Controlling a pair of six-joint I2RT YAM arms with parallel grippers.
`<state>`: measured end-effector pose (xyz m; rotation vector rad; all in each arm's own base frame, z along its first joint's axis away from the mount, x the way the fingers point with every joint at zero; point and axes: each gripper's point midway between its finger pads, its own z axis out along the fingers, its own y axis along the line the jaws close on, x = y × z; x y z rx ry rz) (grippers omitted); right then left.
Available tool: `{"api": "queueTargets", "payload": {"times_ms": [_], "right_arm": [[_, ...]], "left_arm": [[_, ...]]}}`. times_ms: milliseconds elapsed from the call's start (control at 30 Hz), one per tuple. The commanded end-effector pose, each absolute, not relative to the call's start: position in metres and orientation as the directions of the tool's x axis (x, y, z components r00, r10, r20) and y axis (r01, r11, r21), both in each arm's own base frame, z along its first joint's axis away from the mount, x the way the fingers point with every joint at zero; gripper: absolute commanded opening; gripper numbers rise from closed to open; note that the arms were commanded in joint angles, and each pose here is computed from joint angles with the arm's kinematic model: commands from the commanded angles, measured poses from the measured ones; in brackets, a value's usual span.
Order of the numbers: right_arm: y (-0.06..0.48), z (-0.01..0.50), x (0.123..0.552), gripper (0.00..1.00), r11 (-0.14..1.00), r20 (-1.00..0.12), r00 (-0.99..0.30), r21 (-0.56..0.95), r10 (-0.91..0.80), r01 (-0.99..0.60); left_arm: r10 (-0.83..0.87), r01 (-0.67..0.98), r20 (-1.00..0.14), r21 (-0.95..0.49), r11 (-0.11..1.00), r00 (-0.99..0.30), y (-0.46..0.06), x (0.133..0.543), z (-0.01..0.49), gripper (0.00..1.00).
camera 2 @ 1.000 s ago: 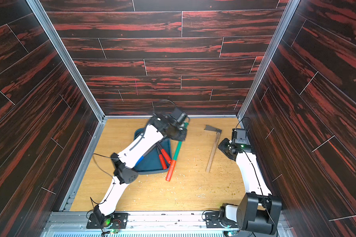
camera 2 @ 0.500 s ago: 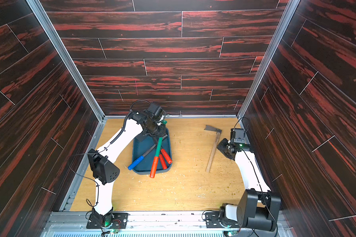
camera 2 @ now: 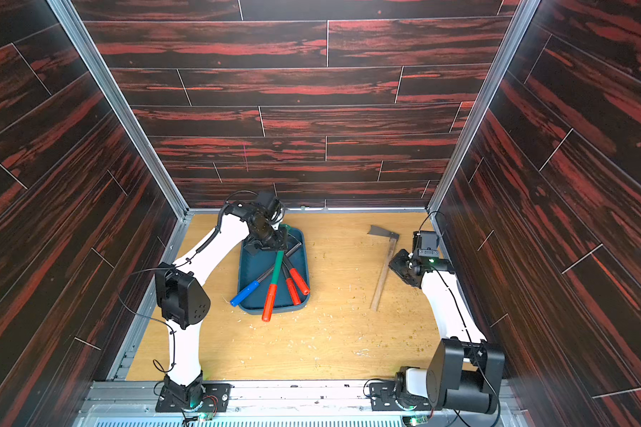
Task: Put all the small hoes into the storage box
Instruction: Place the hoe in the storage box.
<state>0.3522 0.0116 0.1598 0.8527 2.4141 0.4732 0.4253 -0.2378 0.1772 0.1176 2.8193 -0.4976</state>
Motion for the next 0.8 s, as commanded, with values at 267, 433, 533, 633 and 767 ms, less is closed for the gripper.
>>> {"api": "queueTargets", "payload": {"times_ms": [267,433,533,633,767], "right_arm": [[0.016,0.158,0.355,0.42,0.738,-0.354,-0.665,0.482,0.657,0.473],[0.017,0.156,0.355,0.42,0.74,-0.352,-0.669,0.478,0.654,0.472],[0.017,0.155,0.356,0.42,0.741,-0.351,-0.67,0.479,0.654,0.472],[0.018,0.153,0.355,0.42,0.742,-0.345,-0.676,0.477,0.651,0.471],[0.019,0.152,0.355,0.42,0.743,-0.342,-0.68,0.477,0.649,0.469]], "left_arm": [[-0.004,0.126,-0.288,-0.431,0.893,-0.958,-0.239,0.444,0.173,0.0],[-0.104,0.045,-0.293,-0.462,0.885,-0.95,-0.224,0.454,0.168,0.0],[-0.176,-0.002,-0.323,-0.474,0.881,-0.93,-0.215,0.46,0.171,0.0],[-0.226,-0.028,-0.341,-0.499,0.866,-0.913,-0.215,0.464,0.177,0.0],[-0.27,-0.057,-0.352,-0.513,0.857,-0.896,-0.214,0.469,0.175,0.0]]}}
